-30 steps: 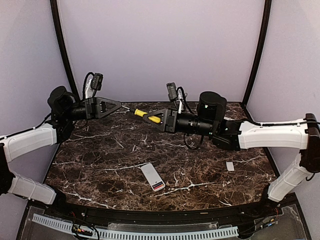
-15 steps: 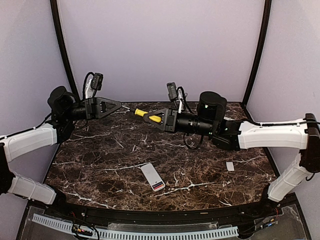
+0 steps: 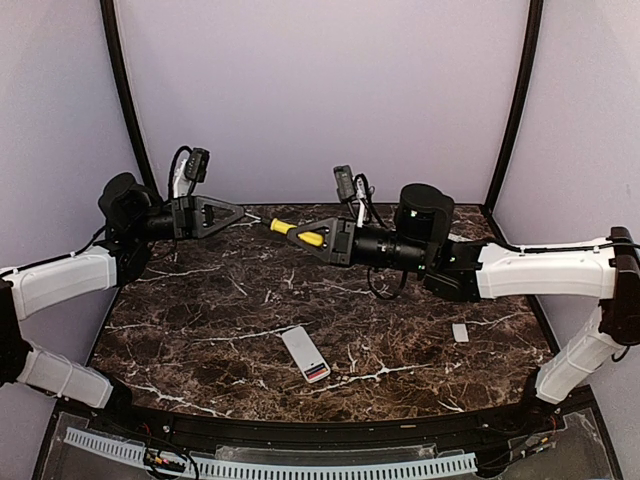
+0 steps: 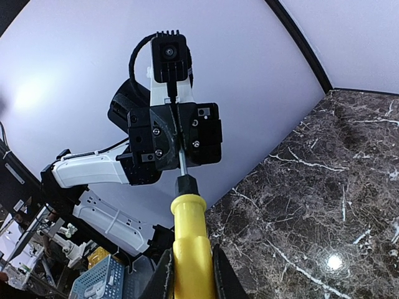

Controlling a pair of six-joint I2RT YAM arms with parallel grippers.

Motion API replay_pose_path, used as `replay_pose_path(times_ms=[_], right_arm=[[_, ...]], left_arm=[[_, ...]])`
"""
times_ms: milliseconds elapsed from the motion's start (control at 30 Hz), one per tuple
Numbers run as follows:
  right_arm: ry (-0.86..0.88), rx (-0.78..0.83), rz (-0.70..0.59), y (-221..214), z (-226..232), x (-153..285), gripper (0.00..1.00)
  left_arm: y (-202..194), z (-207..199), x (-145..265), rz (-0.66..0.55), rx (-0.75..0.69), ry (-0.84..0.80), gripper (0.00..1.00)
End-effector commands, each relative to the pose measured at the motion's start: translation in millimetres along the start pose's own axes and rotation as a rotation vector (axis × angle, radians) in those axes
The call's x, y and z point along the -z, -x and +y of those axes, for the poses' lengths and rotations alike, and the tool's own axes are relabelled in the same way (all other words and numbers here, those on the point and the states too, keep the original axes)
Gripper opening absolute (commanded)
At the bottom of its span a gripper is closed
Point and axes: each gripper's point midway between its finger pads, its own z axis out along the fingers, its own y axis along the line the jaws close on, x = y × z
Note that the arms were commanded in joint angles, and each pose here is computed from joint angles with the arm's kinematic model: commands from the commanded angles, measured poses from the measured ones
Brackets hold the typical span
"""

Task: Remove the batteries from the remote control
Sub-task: Pass from the left arm to the right

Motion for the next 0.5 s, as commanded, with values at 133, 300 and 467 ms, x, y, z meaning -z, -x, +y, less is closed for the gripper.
replay_pose_path(times_ms=[133,300,467], right_arm=[[0.062,0.053,-0.09,22.1,25.8,7.4,0.05],[-0.02,0.079,-0.121,29.2,18.5,16.9,0.0],[-0.159,0.104,-0.089,28.1,3.3,32.2,0.0]], left_arm=[[-6.3,5.9,-4.0,0.018,0.014,0.003,0.0],[-10.2,18.2,-6.5,0.044,0.03,0.061,0.19],[-12.2,31.3,-7.5,0.052,0.008,0.181,0.57]])
